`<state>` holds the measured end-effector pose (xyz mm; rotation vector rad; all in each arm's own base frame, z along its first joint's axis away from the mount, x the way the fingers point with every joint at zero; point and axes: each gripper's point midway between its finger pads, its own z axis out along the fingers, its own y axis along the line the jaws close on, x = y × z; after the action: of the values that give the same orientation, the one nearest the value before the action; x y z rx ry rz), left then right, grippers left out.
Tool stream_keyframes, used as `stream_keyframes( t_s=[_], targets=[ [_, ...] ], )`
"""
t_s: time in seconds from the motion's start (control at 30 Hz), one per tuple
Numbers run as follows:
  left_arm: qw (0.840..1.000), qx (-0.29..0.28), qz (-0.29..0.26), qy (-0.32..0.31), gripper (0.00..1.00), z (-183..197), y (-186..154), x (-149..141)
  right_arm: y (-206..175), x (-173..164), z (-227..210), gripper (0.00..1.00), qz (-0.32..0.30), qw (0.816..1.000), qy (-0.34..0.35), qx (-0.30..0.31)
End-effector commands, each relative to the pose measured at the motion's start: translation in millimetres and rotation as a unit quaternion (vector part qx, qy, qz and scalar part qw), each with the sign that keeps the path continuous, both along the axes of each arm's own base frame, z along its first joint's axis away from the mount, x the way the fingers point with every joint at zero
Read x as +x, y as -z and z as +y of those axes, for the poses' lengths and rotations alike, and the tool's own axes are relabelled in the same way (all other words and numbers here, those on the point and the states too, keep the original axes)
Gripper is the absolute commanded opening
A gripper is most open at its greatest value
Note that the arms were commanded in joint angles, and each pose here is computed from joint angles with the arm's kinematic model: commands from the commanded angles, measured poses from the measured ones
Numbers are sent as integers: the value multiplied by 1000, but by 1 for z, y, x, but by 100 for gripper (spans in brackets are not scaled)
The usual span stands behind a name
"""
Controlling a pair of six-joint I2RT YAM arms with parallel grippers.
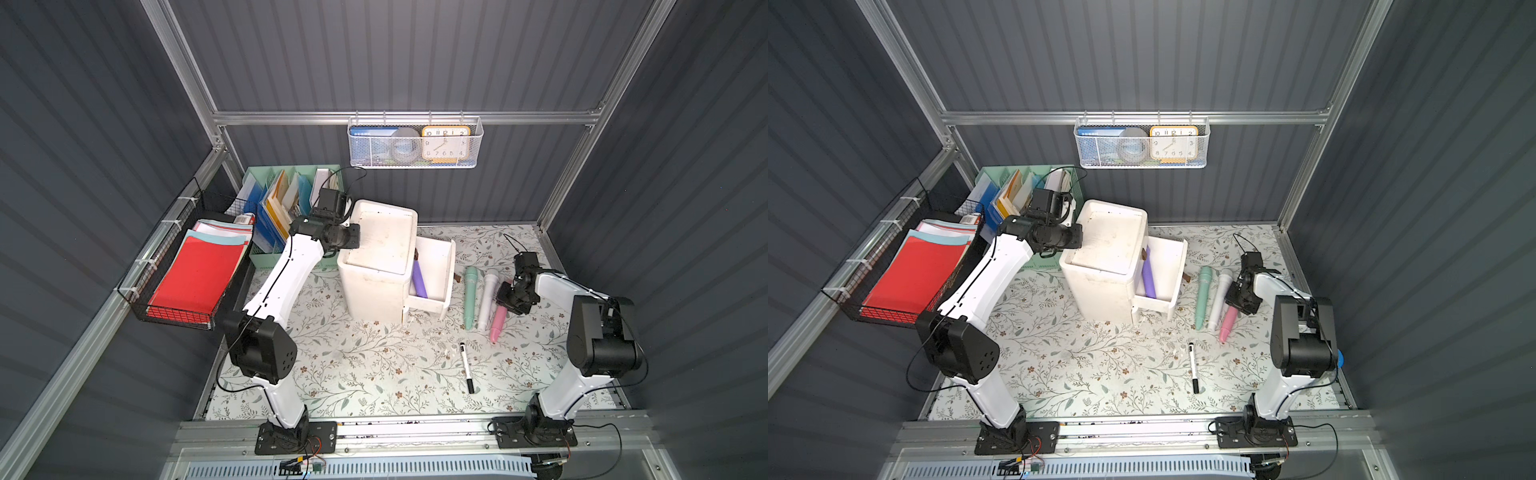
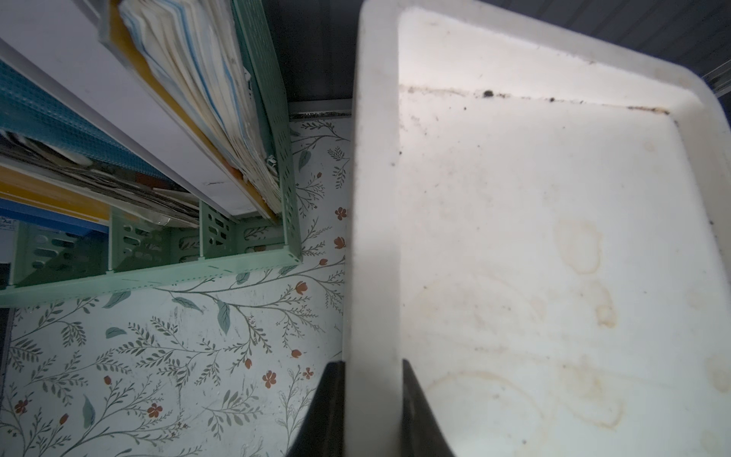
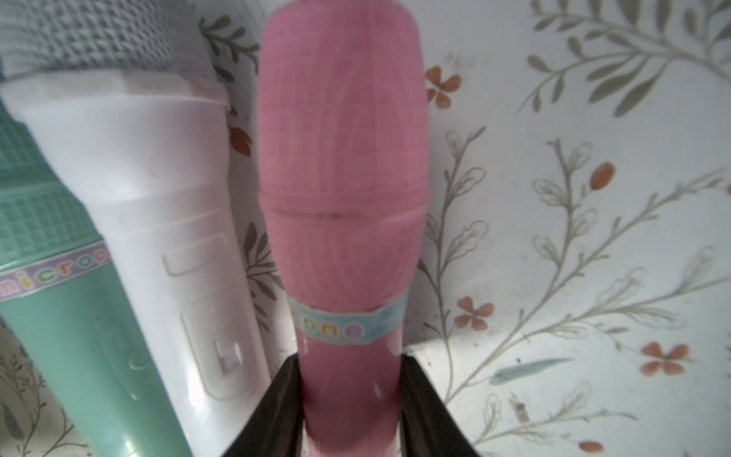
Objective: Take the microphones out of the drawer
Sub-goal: Place the microphone at the center of the board.
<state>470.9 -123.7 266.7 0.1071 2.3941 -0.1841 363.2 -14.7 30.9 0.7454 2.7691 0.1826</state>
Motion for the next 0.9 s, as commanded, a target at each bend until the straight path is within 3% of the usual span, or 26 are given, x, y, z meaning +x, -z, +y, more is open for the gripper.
stream_keyframes(
  t_s=[0.0,0.3,0.53,0.67,0.87],
  targets=[
    [994,-105,-12,15,0,-37,-16,0,12,-15,2,37,29,999,10,10],
    [994,-107,-14,14,0,-37,-17,0,-20,-4,-2,51,4,1000,6,0],
    [994,-106,-15,15,0,-36,-18,-1,-75,10,1,53,-57,998,4,6],
    [994,-107,-15,15,0,-36,-18,-1,-118,23,25,53,-128,989,-37,62],
    [994,-109,-16,17,0,-37,-18,0,-184,36,68,56,-231,953,-100,168]
  ],
)
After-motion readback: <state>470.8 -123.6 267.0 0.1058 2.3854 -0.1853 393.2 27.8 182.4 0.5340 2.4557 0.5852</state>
